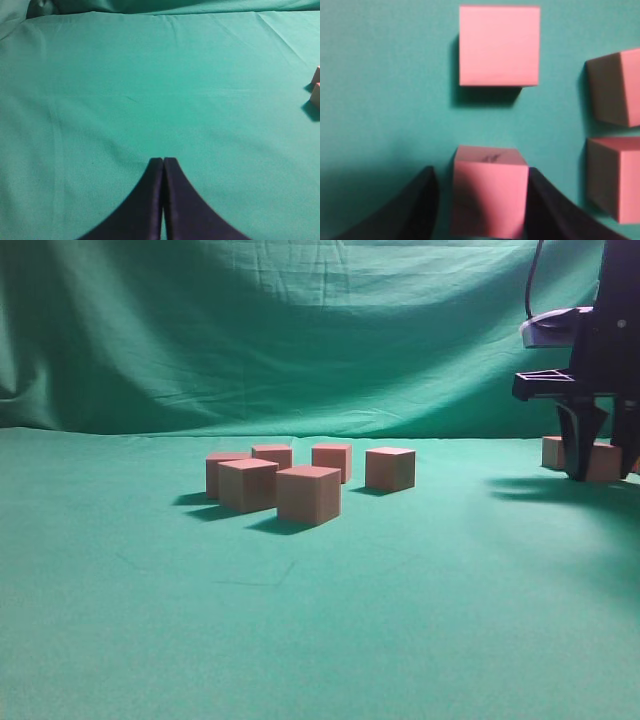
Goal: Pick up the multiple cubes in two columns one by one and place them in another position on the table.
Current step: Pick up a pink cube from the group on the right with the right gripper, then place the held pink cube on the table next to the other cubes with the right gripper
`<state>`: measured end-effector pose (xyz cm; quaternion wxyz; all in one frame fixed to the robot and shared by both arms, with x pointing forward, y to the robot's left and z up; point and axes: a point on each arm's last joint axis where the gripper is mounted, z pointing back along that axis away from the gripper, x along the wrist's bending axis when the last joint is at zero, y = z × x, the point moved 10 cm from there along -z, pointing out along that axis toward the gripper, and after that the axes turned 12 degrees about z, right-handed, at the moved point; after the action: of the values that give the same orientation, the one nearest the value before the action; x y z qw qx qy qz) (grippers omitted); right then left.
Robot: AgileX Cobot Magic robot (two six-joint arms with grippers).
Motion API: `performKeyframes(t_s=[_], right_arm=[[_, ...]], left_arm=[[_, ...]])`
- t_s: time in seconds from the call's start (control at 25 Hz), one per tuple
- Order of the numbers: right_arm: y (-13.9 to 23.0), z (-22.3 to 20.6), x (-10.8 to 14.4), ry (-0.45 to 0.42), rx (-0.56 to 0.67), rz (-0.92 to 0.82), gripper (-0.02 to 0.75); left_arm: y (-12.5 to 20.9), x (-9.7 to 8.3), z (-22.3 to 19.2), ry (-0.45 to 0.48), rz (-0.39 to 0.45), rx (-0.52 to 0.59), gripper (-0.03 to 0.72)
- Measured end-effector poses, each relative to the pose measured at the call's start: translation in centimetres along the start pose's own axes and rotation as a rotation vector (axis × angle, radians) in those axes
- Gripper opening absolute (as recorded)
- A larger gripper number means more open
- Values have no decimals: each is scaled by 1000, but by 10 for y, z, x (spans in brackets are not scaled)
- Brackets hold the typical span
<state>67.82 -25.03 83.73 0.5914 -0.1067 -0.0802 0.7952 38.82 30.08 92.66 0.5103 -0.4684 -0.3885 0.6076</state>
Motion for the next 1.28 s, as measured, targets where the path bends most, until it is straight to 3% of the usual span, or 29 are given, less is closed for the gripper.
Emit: performKeyframes(t_s=[0.08,0.28,0.52,0.8,1.0,1.28], right_arm=[[0,0,0,-1,1,-1,258],[1,6,0,-4,22,-2,268],[-13,84,1,-1,-35,8,268],[12,176,60,-95,-50,164,268],[23,220,107,-132,-137,290,268],[86,214,175,-212,-62,497,268]], left_arm=[[0,0,0,0,0,0,0],[0,0,0,0,0,0,0],[0,0,0,0,0,0,0],[0,0,0,0,0,0,0],[0,0,0,0,0,0,0],[0,0,0,0,0,0,0]])
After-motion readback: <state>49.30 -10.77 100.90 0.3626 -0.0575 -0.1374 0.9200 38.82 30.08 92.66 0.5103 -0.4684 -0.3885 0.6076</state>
